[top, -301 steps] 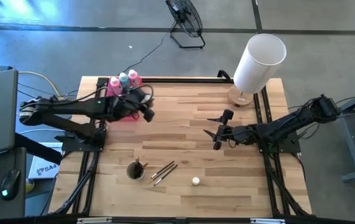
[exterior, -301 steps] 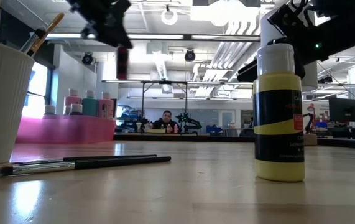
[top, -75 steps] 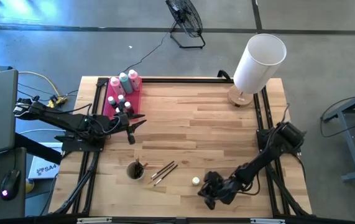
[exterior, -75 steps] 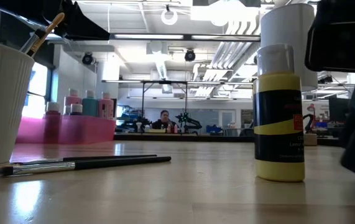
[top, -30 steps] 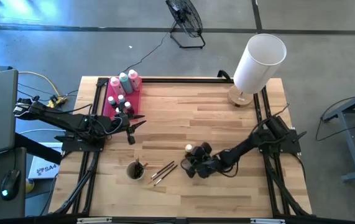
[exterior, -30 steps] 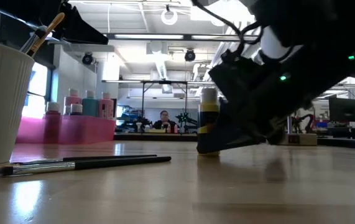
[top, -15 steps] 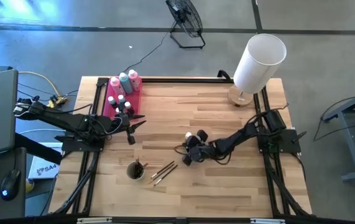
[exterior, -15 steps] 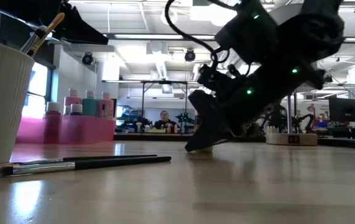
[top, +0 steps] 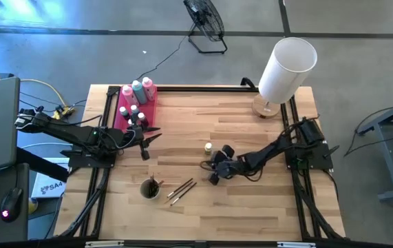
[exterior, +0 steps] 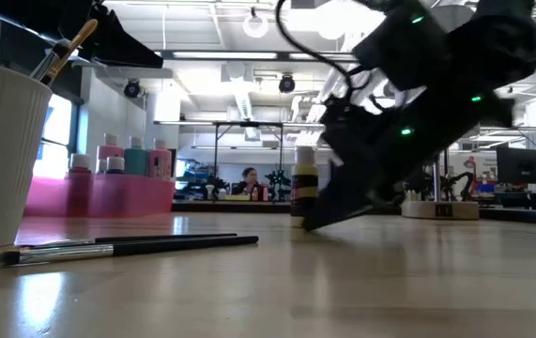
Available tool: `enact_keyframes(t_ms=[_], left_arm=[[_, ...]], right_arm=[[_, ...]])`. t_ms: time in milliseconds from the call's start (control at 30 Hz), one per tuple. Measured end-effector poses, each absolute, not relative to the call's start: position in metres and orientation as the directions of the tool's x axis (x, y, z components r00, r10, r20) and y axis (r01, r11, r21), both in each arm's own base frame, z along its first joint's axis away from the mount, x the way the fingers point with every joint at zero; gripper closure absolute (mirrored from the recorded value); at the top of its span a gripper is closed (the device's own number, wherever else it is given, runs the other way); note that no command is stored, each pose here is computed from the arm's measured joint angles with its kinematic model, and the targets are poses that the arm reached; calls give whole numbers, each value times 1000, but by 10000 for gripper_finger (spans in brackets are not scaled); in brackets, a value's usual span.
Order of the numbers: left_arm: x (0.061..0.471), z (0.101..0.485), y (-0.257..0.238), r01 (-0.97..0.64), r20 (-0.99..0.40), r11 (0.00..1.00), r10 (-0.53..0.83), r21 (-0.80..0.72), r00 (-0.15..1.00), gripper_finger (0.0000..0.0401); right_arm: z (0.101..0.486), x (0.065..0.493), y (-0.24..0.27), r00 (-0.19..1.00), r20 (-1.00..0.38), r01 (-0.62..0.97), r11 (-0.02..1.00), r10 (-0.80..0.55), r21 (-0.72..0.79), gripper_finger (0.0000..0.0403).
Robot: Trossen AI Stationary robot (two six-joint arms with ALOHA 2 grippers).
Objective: Pick & Place Paint Supplies
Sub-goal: Put the small yellow paint bottle into the pink bin
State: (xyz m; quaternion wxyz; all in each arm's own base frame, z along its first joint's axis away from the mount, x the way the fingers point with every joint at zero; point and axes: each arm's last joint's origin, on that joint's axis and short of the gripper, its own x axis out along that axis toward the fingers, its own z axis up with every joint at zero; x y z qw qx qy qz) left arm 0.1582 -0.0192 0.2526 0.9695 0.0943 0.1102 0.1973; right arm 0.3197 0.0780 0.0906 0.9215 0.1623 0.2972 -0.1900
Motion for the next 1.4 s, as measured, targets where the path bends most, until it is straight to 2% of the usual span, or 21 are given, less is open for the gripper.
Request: enact_keyframes(t_ms=[133, 300, 500, 667, 833, 1200, 1400], left_arm=[[158, 253, -19, -362, -176, 904, 403, 225, 898, 306], [158, 253, -19, -365, -171, 906, 403, 215, 899, 306], [159, 254, -19, -362, -168, 910, 396, 202, 903, 306], [163, 254, -10, -274, -175, 949, 299, 155, 938, 306], [165, 255, -1, -226, -175, 963, 250, 147, 952, 306], [164, 255, 6, -301, -171, 944, 321, 134, 932, 306], [164, 255, 5, -291, -175, 954, 300, 78, 938, 306]], right_arm=[[98, 300, 87, 767, -603, 416, 885, -219, 208, 400], [107, 271, 88, 780, -569, 431, 884, -261, 184, 400], [111, 234, 78, 831, -460, 457, 856, -313, 242, 400], [107, 211, 66, 863, -380, 447, 855, -334, 262, 400], [111, 207, 54, 881, -313, 434, 870, -355, 235, 401], [122, 214, 32, 866, -242, 470, 878, -438, 93, 401], [122, 215, 32, 866, -239, 470, 878, -439, 91, 401]])
